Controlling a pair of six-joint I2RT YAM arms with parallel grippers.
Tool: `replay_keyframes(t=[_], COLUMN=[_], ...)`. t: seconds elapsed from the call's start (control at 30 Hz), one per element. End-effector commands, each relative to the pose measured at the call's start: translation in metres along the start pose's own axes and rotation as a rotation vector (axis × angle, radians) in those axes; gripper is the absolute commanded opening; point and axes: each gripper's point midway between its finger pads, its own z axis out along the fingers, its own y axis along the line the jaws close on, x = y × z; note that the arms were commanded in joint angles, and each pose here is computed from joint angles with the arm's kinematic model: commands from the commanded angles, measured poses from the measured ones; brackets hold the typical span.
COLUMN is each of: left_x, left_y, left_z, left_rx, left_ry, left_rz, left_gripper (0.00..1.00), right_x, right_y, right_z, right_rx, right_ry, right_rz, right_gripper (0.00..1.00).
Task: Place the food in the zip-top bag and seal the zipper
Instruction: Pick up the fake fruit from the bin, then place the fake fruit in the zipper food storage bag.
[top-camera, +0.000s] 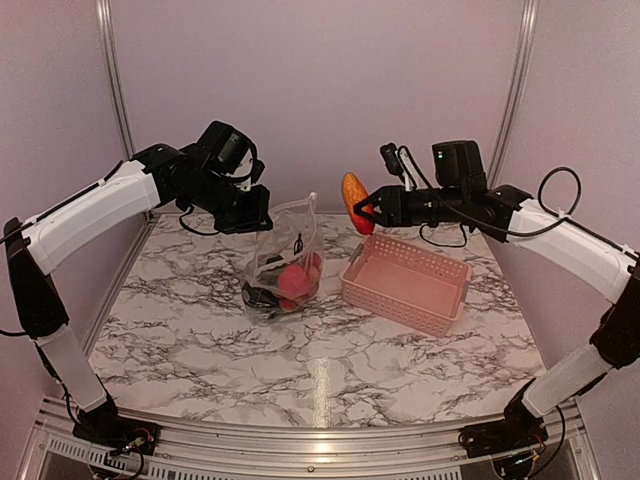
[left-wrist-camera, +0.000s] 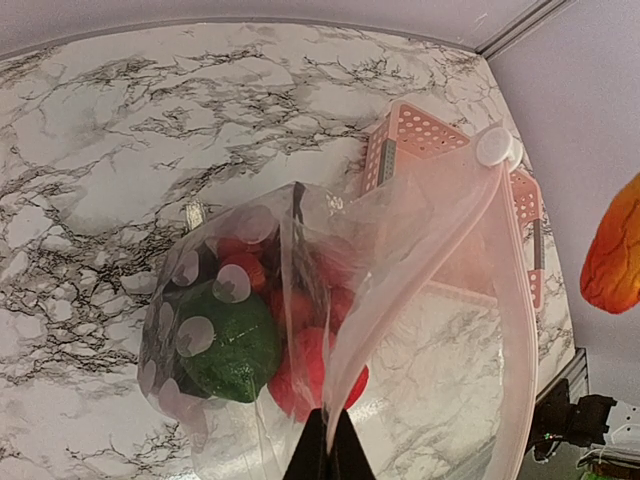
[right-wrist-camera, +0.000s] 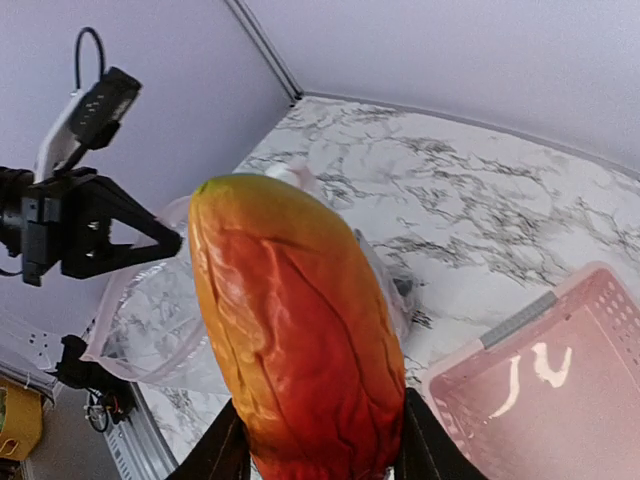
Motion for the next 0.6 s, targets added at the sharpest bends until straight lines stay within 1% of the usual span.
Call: replay_keyframes(t=[0.0, 0.1, 0.23, 0.27, 0.33, 0.37, 0.4, 0.43, 0.5, 0.57], left_x=[-0.005, -0.006, -0.007, -0.008, -0.009, -0.01, -0.01, -0.011, -0.012, -0.01], left_y=[-0.002, -0.005, -0.007, -0.007, -0.007, -0.006, -0.006, -0.005, -0.003, 0.0], left_z=[-0.004, -0.003, -0.002, -0.003, -0.003, -0.005, -0.007, -0.008, -0.012, -0.012], left_rx=[0.017, 0.03, 0.037, 0.038, 0.035, 0.034, 0.033, 0.03, 0.022, 0.014], left_ry=[-0.016, -0.013, -0.014, -0.016, -0.019, -0.024, -0.028, -0.033, -0.045, -0.043], left_rz=[0.005, 0.007, 0.004, 0.002, 0.001, 0.002, 0.003, 0.005, 0.004, 0.004], left_gripper=[0.0, 0.0, 0.0, 0.0, 0.0, 0.0, 0.0, 0.0, 0.0, 0.0], right_x=[-0.019, -0.019, -0.022, -0.021, -0.018, -0.017, -0.018, -0.018, -0.019, -0.024], right_y=[0.098, 0.124, 0.142, 0.141, 0.136, 0.134, 0.132, 0.131, 0.132, 0.134], right_z=[0.004, 0.018, 0.043, 0.05, 0.063, 0.067, 0.068, 0.067, 0.061, 0.047], right_rx=[-0.313, -0.392, -0.438, -0.433, -0.417, -0.407, -0.4, -0.394, -0.394, -0.392], right_ry=[-0.101, -0.098, -0.098, -0.094, -0.076, -0.07, -0.07, -0.073, -0.079, -0.098], right_rz=[-0.085, -0.118, -0.153, -0.156, -0.143, -0.141, -0.139, -0.138, -0.142, -0.155], right_gripper=[0.39, 0.4, 0.4, 0.44, 0.56, 0.66, 0.73, 0.78, 0.81, 0.81])
